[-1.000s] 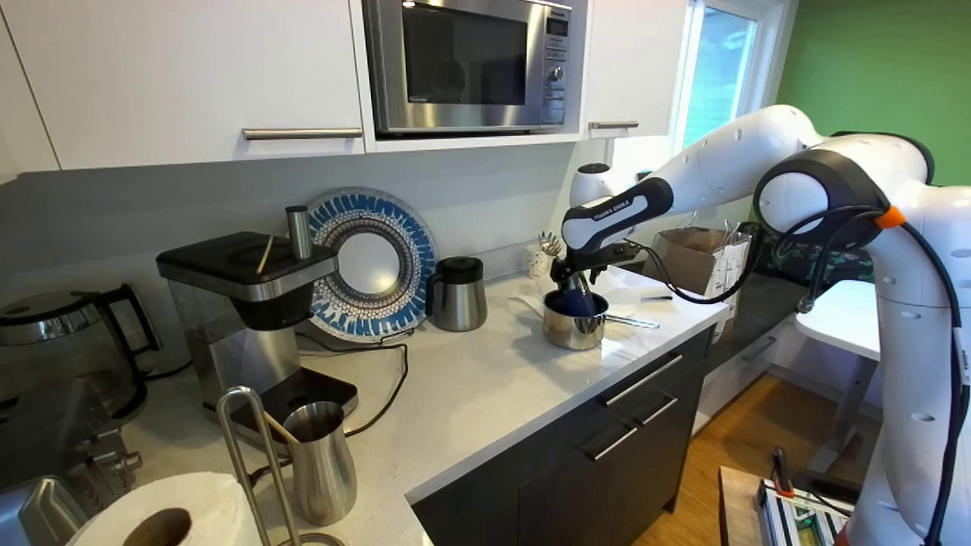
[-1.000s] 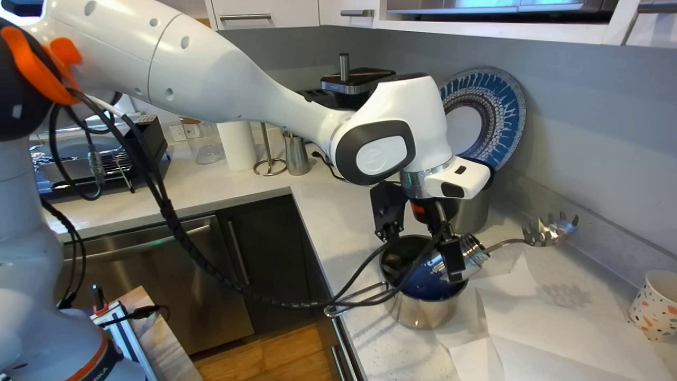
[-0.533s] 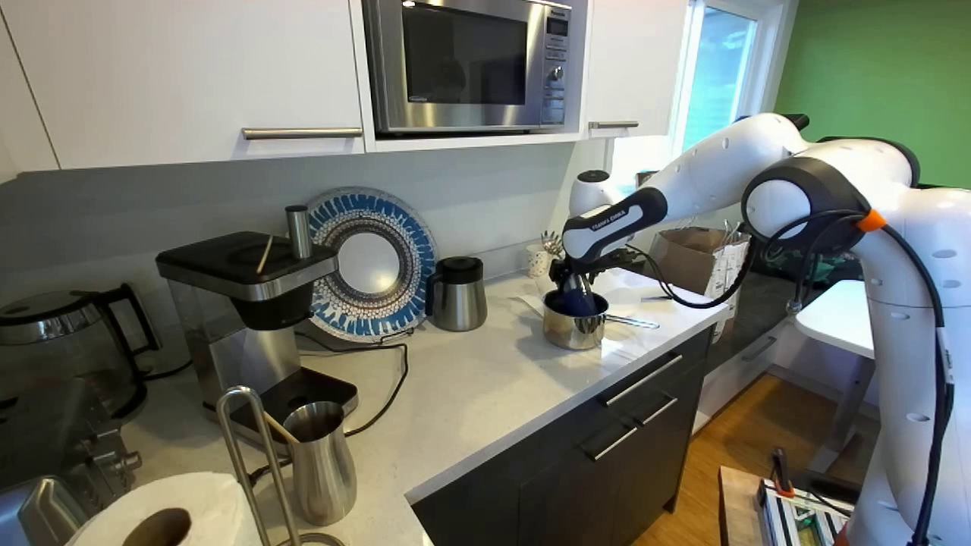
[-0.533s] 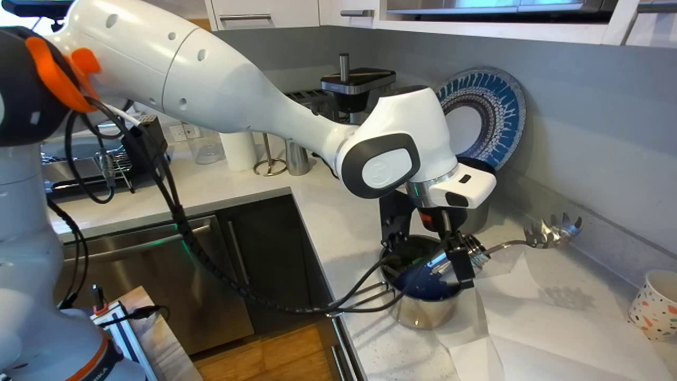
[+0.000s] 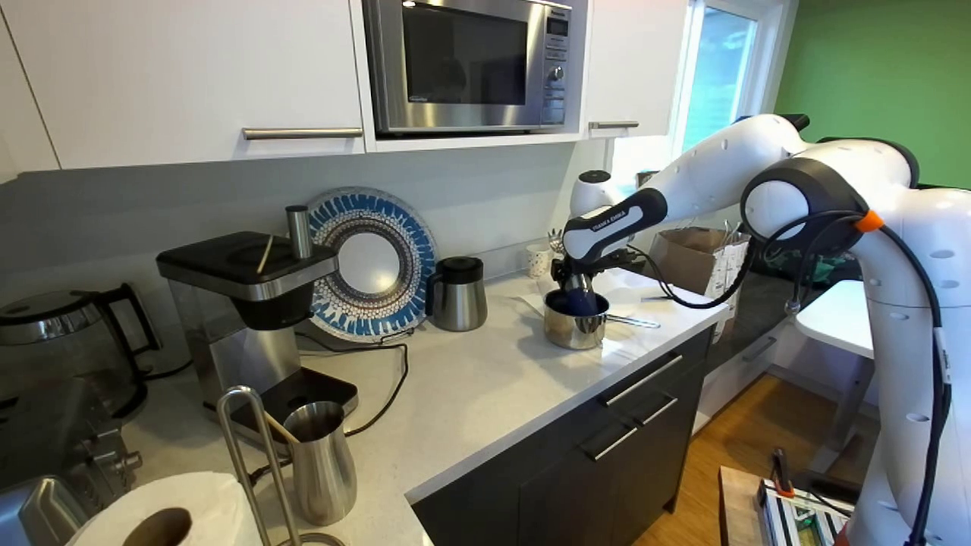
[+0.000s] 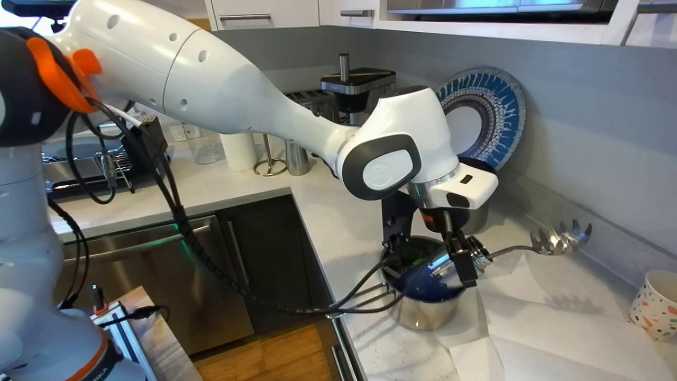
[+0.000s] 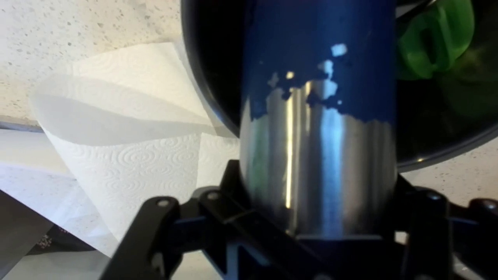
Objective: Move the vacuum flask from the pot to the counter
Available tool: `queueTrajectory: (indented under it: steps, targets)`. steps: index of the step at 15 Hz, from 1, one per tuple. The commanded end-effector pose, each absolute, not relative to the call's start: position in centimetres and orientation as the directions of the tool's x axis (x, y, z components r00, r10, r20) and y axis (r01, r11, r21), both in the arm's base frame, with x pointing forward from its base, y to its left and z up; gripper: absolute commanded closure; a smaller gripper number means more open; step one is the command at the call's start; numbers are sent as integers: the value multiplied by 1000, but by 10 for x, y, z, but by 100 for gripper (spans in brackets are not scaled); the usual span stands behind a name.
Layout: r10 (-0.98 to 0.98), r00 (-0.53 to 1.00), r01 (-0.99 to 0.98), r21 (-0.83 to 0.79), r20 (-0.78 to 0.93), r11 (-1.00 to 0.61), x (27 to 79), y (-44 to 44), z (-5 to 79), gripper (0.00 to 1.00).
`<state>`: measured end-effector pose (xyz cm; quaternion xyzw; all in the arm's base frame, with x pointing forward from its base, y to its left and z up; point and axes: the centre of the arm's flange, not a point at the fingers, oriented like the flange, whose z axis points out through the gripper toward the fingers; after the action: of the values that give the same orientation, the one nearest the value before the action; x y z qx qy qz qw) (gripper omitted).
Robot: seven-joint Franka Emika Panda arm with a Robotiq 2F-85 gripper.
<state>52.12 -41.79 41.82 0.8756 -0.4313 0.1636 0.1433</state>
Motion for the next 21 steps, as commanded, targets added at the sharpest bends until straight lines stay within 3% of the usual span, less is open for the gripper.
queueTrajectory:
  steps: [1,21]
  targets:
    - [-713,539,-822,96,449,-561,500,-415,436,43]
    - [-768,353,-840,-181,535,-512,460,-392,520,43]
